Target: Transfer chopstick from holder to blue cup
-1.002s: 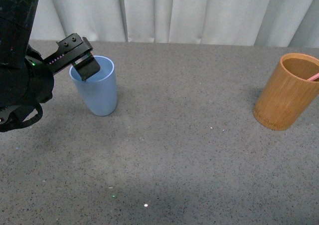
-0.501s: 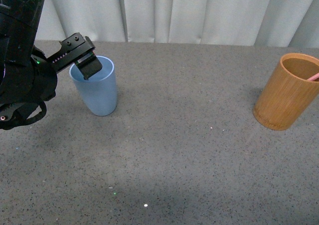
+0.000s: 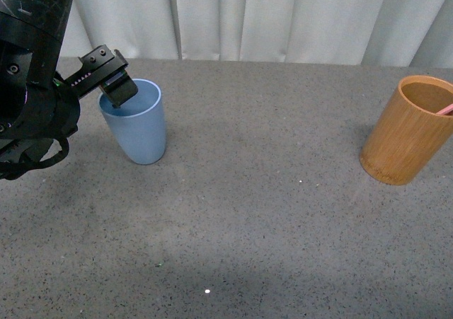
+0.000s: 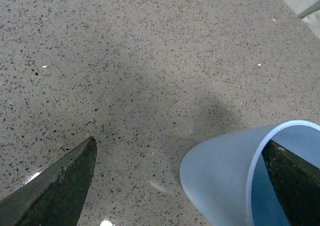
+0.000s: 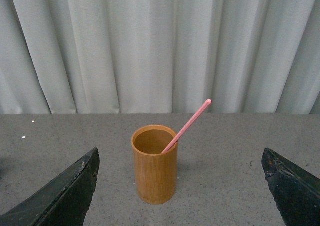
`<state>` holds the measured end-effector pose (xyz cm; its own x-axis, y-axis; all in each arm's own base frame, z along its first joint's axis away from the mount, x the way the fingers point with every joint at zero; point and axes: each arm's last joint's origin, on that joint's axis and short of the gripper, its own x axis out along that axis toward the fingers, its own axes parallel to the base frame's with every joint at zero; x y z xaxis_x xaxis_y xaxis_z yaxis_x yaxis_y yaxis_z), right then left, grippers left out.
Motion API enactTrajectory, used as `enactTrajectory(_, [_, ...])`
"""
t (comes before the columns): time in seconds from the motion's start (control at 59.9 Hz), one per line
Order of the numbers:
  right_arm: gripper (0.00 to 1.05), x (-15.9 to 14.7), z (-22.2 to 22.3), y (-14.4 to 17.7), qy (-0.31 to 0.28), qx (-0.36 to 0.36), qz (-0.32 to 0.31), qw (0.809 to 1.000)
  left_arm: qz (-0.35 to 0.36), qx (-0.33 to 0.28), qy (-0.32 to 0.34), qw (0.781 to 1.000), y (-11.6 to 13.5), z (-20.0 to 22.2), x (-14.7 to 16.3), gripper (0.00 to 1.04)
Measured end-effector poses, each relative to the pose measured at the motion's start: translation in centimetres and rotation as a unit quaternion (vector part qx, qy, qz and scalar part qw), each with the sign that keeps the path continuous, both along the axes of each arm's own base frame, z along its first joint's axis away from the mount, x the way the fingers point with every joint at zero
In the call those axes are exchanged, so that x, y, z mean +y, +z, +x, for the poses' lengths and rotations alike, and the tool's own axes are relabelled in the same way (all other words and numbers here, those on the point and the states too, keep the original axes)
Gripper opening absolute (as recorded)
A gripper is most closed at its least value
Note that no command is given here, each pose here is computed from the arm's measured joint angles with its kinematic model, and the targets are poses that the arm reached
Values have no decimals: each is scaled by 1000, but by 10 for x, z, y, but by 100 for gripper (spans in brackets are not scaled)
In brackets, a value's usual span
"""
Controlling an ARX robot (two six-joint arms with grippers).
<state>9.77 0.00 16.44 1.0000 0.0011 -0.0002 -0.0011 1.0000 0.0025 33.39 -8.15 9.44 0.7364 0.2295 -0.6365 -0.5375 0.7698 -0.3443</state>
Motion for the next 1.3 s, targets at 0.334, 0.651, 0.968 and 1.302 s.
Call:
enactTrajectory(0.334, [95, 0, 0, 0, 0, 0, 0, 1000, 9, 9, 0, 1000, -7, 2, -3, 86])
enactTrajectory(0.651, [95, 0, 0, 0, 0, 0, 0, 1000, -7, -10, -25, 1000, -6, 3, -14, 31])
enactTrajectory(0.968, [95, 0, 0, 0, 0, 0, 0, 1000, -37, -31, -59, 997, 6, -8, -18, 4])
enactTrajectory(1.302, [95, 0, 0, 0, 0, 0, 0, 1000, -44, -46, -93, 994, 23, -10, -20, 4])
